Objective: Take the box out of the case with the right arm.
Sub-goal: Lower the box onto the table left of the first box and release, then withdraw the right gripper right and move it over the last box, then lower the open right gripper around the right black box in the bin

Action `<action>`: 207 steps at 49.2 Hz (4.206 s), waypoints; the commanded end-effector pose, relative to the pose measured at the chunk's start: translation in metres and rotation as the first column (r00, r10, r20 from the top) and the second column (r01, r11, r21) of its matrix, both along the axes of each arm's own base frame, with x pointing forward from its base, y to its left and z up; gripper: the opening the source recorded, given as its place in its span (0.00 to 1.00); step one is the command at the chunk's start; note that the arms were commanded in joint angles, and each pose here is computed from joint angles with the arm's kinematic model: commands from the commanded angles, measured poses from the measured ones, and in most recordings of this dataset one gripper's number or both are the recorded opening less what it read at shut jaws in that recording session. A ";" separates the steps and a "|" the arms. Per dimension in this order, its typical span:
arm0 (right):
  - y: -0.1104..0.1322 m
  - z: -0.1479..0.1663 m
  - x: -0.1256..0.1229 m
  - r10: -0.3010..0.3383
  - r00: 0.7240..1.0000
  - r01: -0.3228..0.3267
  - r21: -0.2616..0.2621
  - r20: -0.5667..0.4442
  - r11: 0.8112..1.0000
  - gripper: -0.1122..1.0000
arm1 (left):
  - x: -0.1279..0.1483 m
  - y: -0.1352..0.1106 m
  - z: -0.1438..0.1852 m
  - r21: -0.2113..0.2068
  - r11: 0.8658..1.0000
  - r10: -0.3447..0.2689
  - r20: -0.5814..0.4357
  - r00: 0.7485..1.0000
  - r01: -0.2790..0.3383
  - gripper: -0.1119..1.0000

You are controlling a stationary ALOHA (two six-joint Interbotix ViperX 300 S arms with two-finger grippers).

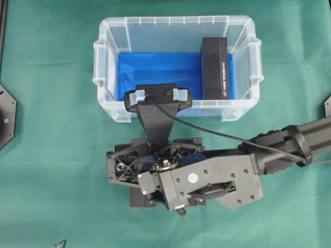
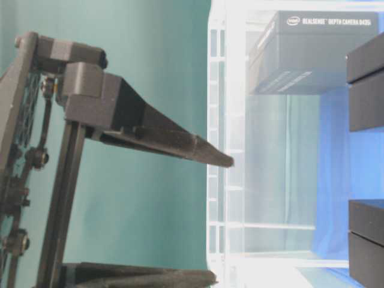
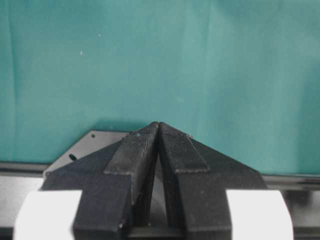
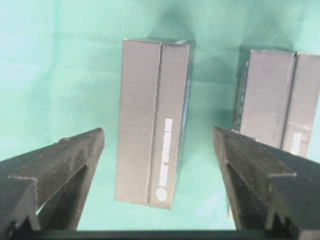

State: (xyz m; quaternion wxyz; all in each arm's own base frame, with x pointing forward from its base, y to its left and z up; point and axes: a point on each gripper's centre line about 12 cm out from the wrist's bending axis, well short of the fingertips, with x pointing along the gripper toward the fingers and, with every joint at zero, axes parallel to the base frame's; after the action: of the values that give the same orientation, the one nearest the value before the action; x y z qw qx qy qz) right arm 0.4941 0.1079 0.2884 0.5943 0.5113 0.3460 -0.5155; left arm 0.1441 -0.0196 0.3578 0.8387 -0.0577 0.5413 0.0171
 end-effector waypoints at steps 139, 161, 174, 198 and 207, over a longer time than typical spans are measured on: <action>-0.181 0.023 -0.238 0.059 0.997 -0.056 -0.049 0.048 0.997 0.88 | 0.009 -0.002 -0.007 0.012 1.000 -0.006 -0.037 0.999 0.006 0.12; -0.184 0.024 -0.152 0.118 0.989 -0.113 -0.057 0.088 0.992 0.88 | 0.008 -0.002 -0.007 0.012 1.000 -0.007 -0.035 0.999 0.008 0.12; -0.185 0.023 -0.143 0.127 0.989 -0.123 -0.055 0.072 0.991 0.88 | 0.007 -0.001 -0.006 0.011 1.000 -0.007 -0.029 1.000 0.008 0.12; -0.180 0.022 -0.139 0.151 0.986 -0.147 -0.052 0.071 0.988 0.88 | 0.008 -0.001 -0.008 0.014 1.000 -0.007 -0.038 0.999 0.007 0.12; -0.180 0.022 -0.138 0.164 0.984 -0.160 -0.055 0.069 0.986 0.89 | 0.008 -0.001 -0.008 0.013 1.000 -0.006 -0.039 0.999 0.006 0.12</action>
State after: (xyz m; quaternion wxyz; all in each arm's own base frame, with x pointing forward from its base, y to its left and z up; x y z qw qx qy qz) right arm 0.3537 -0.0729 0.2978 0.6488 0.4796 0.3634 -0.4658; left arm 0.1506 -0.0205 0.3476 0.8262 -0.0523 0.5606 0.0202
